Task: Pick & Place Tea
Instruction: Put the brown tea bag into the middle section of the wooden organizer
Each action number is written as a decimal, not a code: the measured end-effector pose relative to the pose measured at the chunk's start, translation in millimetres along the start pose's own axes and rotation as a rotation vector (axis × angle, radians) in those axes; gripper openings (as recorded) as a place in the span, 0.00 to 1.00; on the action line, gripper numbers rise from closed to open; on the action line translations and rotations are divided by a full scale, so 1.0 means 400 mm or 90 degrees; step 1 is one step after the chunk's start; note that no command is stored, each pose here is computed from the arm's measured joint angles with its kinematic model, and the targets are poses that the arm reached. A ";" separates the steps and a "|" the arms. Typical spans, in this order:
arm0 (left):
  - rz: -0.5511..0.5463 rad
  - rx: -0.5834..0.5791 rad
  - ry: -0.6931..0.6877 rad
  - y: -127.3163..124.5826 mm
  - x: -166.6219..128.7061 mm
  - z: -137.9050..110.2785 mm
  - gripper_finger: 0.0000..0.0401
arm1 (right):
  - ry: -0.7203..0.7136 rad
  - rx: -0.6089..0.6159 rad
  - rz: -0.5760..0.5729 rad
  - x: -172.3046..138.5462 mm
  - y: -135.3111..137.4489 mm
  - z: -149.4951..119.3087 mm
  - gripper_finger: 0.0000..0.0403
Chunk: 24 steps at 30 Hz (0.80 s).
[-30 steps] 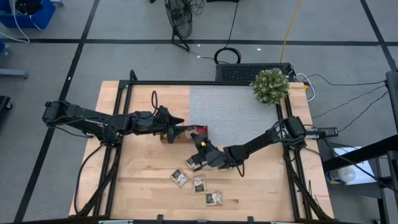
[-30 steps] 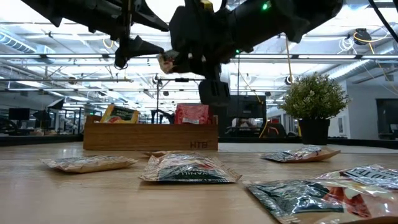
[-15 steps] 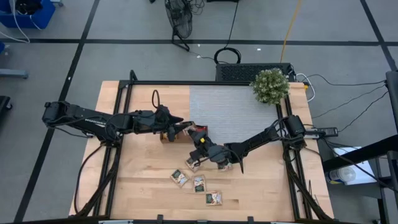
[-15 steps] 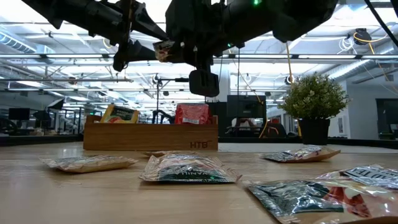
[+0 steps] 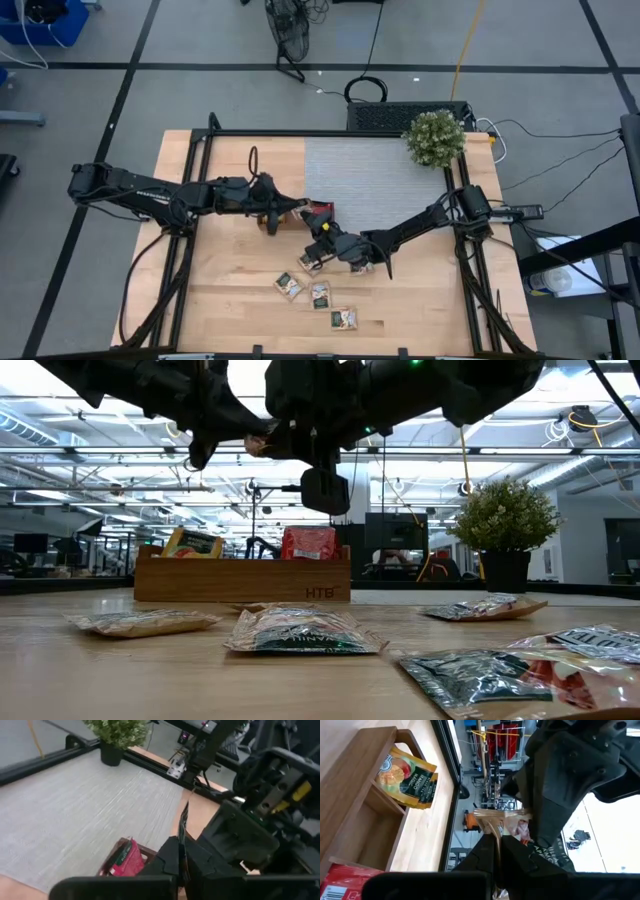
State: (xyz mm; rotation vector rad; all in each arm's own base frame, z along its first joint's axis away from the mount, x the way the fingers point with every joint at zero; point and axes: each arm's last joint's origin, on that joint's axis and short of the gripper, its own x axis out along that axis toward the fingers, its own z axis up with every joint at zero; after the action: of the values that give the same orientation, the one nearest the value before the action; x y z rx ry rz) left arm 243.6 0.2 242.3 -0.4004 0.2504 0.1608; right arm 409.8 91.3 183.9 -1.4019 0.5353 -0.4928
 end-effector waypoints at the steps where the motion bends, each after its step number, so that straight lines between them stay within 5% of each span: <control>1: -0.002 0.017 0.001 0.000 0.000 0.000 0.02 | 0.000 0.003 0.000 0.000 0.000 0.000 0.02; 5: -0.002 0.101 0.000 -0.001 -0.004 0.002 0.01 | -0.006 0.093 0.001 -0.007 0.001 0.006 0.05; 13: 0.103 0.266 0.025 0.030 -0.030 0.008 0.01 | 0.003 0.349 0.047 -0.056 0.038 0.027 0.30; 24: 0.063 0.422 0.164 0.069 0.040 -0.061 0.00 | -0.020 0.367 0.142 -0.100 0.086 0.038 0.40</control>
State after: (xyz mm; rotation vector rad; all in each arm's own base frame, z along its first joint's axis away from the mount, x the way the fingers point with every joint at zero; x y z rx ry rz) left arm 248.4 17.1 206.1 0.2536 0.5563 0.1141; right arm 388.2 131.4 153.4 -0.7877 0.4685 -0.4017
